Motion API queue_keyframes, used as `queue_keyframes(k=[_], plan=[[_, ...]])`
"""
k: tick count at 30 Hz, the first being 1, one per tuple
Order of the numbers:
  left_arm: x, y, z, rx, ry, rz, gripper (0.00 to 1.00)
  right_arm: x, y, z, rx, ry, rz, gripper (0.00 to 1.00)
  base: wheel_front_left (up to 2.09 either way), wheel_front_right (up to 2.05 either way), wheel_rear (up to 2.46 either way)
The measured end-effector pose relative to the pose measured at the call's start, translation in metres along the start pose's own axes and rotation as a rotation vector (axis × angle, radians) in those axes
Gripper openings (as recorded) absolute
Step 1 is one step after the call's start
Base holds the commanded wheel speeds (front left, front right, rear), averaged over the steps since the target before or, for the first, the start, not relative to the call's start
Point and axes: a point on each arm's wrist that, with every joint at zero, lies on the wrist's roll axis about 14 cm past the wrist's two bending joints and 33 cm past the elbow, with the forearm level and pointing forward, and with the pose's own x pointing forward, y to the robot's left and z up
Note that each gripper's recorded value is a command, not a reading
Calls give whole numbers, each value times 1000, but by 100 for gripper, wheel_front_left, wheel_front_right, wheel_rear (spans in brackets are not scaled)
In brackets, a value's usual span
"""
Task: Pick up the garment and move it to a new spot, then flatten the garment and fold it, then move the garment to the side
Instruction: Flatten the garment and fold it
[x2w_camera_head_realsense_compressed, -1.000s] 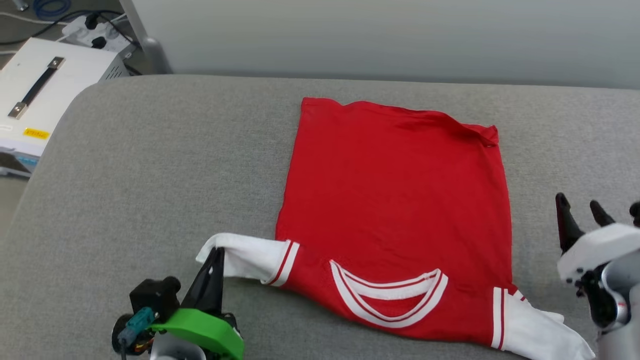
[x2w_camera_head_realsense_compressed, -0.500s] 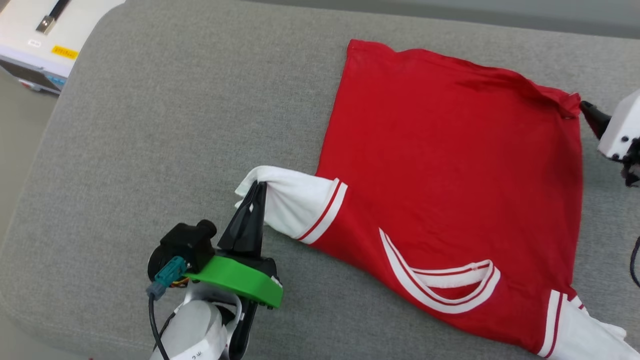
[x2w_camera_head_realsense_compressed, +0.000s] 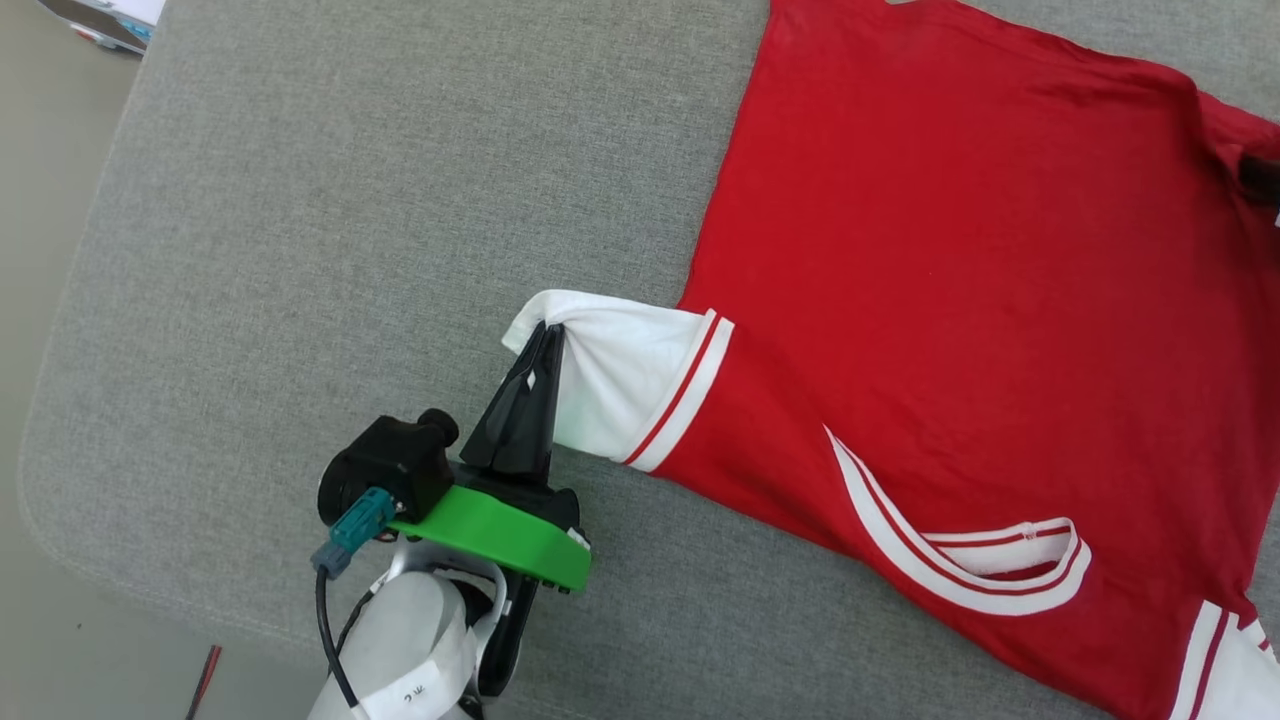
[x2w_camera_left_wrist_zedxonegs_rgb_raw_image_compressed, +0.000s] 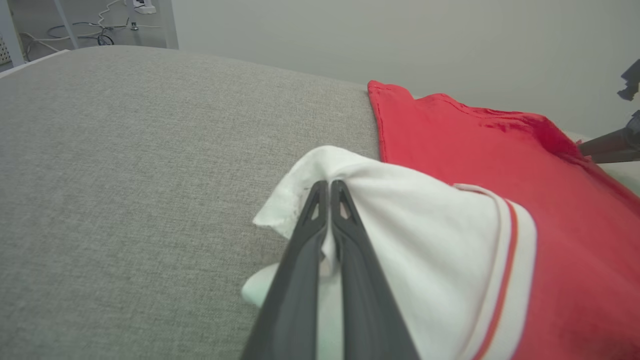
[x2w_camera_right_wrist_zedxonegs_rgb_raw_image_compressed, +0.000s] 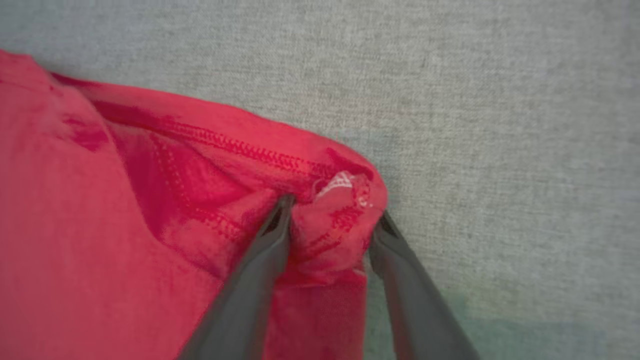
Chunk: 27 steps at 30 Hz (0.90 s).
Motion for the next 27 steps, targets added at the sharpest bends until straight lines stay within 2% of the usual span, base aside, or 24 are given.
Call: queue_keyframes(k=[9,19,23,27], plan=[[-5,-4,5,-2,-9,-17,0,-25,-10,6,-28,-32,-31,0,0,0,0],[-37,2,12,5,-21,-1,0,-110,-61,10,-57,-196,-148,0,0,0,0],[-50,0,13,4,-23,-9,0,-141,-76,-15,-43,-229,-169,0,0,0,0],[-59,-7,13,6,-24,-34,0,-169,-95,-62,-13,-234,-204,0,0,0,0]])
